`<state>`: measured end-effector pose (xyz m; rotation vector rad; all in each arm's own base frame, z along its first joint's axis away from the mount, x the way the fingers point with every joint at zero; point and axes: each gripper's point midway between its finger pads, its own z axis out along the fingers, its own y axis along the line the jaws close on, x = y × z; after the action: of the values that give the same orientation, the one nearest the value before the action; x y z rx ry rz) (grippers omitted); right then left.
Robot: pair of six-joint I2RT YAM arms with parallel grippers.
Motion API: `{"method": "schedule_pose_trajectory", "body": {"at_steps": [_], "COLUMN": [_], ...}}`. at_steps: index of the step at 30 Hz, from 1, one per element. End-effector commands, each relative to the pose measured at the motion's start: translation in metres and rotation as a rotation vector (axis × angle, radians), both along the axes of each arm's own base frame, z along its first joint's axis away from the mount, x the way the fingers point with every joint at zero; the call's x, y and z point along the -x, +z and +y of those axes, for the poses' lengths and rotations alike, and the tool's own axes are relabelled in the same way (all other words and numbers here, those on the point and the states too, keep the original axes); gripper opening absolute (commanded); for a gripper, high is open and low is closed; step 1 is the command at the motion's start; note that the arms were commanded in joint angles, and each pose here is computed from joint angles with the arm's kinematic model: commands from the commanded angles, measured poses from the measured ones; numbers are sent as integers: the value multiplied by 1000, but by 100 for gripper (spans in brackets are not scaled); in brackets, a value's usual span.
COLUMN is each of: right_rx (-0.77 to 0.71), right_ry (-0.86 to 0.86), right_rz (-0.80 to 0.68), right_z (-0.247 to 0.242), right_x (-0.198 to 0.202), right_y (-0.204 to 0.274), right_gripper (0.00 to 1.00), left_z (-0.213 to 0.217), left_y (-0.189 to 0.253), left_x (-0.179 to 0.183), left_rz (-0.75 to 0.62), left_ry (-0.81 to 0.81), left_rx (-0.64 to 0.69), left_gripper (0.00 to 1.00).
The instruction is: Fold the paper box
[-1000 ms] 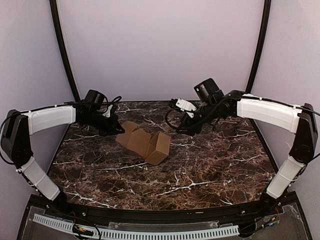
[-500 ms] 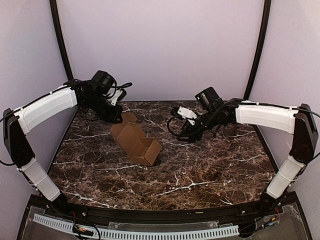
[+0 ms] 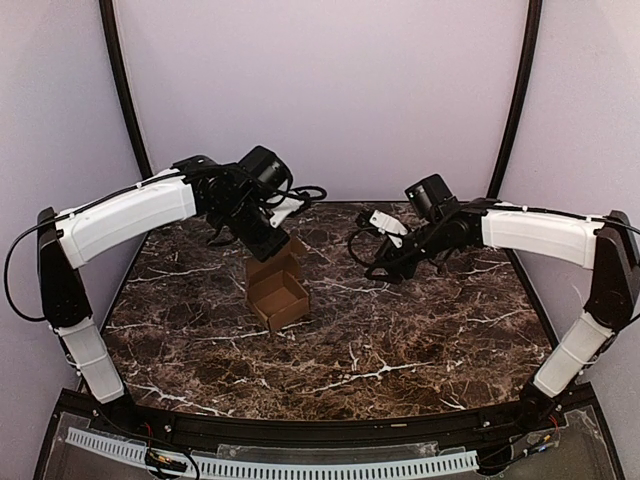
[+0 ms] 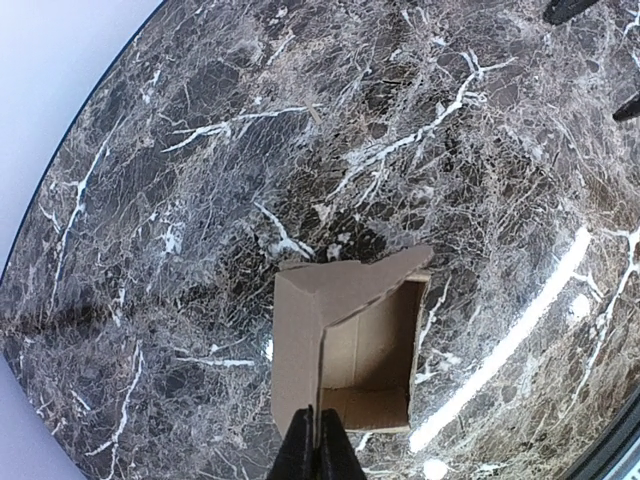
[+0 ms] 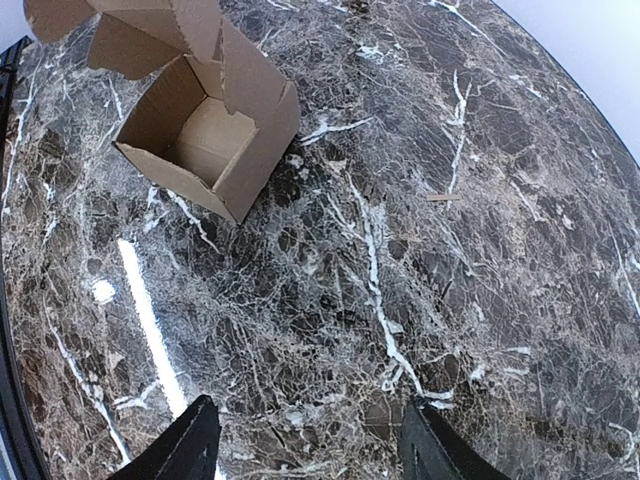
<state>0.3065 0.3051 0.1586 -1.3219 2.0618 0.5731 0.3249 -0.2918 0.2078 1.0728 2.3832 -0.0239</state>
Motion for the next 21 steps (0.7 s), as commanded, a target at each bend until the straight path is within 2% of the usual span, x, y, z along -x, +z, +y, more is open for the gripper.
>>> {"method": "schedule_pose_trajectory", "body": {"at_steps": [1,10,11,12,14,17,20,21], "right_rx": [-59,-104,-102,-101,-101,-105,-110,-117], "right_ry": [2,33,32,31,34,44,64,67], "right_rz": [12,105,115,125,143,130,83,66], "right_z": [0,19,21,23,28,33,40,42], "right_x": [1,-1,-4,-6,-10,-17,-27,-32], "right_y": [10,5,3,1,-2,2,8,11], "right_gripper": [62,63,63,63,63,63,63,63], "left_z": [9,1,1,2,3,3,18,23], "left_y": [0,5,8,11,28,66,109,104], "left_x": [4,3,1,-1,-3,-2,8,11], "left_rz": [-39,-91,-109,-122,-162,-256,-351,-348], "left_ry": [-28,-75,-76,-68,-43,-3,72,91], "left_rx": [-83,-22,-21,-21,7,106,223,226], "left_gripper": [4,6,10,21,34,48,56,57]}}
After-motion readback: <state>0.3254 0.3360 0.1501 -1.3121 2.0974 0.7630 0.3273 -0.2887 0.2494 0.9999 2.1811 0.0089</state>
